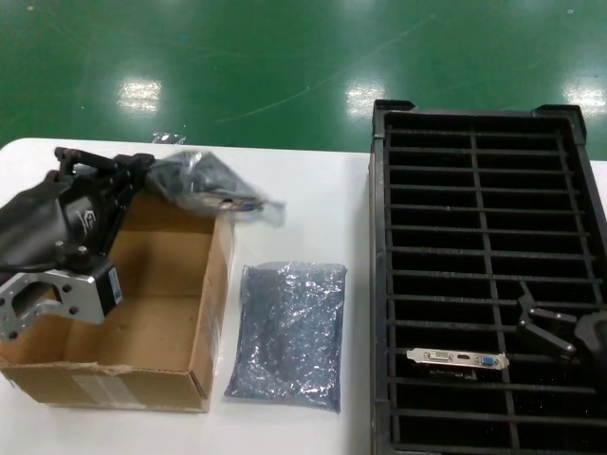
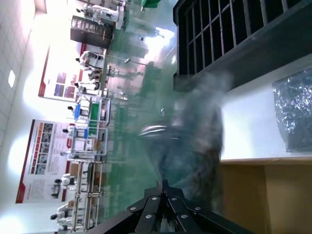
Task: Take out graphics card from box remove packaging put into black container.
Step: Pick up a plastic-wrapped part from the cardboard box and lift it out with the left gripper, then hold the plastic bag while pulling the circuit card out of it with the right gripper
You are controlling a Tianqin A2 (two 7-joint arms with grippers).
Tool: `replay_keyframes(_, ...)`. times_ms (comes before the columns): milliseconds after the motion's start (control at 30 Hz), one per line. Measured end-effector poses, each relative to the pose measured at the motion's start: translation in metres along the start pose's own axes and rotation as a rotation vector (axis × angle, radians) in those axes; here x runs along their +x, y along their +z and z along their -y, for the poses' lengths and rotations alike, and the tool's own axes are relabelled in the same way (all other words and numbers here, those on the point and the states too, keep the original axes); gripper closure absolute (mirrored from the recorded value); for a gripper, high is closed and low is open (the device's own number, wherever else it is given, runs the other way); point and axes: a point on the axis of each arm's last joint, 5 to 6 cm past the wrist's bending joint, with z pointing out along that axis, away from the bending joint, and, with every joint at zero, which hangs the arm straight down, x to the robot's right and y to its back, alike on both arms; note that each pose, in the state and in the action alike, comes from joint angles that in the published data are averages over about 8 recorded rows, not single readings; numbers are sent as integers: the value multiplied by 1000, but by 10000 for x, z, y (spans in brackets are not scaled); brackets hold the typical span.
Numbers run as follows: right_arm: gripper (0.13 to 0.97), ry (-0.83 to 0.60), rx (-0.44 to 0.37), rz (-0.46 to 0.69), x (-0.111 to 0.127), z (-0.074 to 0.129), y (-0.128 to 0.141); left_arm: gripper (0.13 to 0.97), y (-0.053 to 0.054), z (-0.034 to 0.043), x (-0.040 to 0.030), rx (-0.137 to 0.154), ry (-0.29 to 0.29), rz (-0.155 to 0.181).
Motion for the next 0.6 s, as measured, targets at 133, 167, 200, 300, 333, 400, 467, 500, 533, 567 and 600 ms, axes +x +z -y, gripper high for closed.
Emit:
replay_keyframes(133, 130, 0, 0, 0, 0, 0, 0, 958, -12, 31, 12, 13, -6, -6)
replay_keyframes(167, 130, 0, 0, 0, 0, 0, 0, 958, -13, 33, 13, 14, -7, -7)
replay_keyframes(200, 130, 0, 0, 1, 0, 0, 0, 958, -13, 34, 13, 14, -7, -7)
replay_keyframes(300, 130, -2, 4, 7, -3, 6, 2, 958, -13, 34, 14, 14, -7, -7)
replay_keyframes(333, 130, -4, 6, 10, -5, 10, 3, 958, -13, 34, 14, 14, -7, -7)
replay_keyframes(400, 130, -7, 15, 18, -12, 21, 6, 958, -13, 35, 14, 14, -7, -7)
replay_keyframes(467, 130, -11, 28, 30, -24, 38, 8, 958, -13, 35, 14, 14, -7, -7)
replay_keyframes(500, 130, -11, 36, 37, -32, 49, 8, 958, -13, 35, 14, 14, -7, -7)
replay_keyframes(533, 130, -12, 45, 46, -42, 61, 6, 958, -13, 35, 14, 14, -7, -7)
replay_keyframes(567, 130, -13, 55, 57, -54, 75, 4, 958, -13, 35, 14, 14, -7, -7)
replay_keyframes(600, 134, -13, 66, 71, -68, 91, 0, 958, -13, 35, 14, 14, -7, -7)
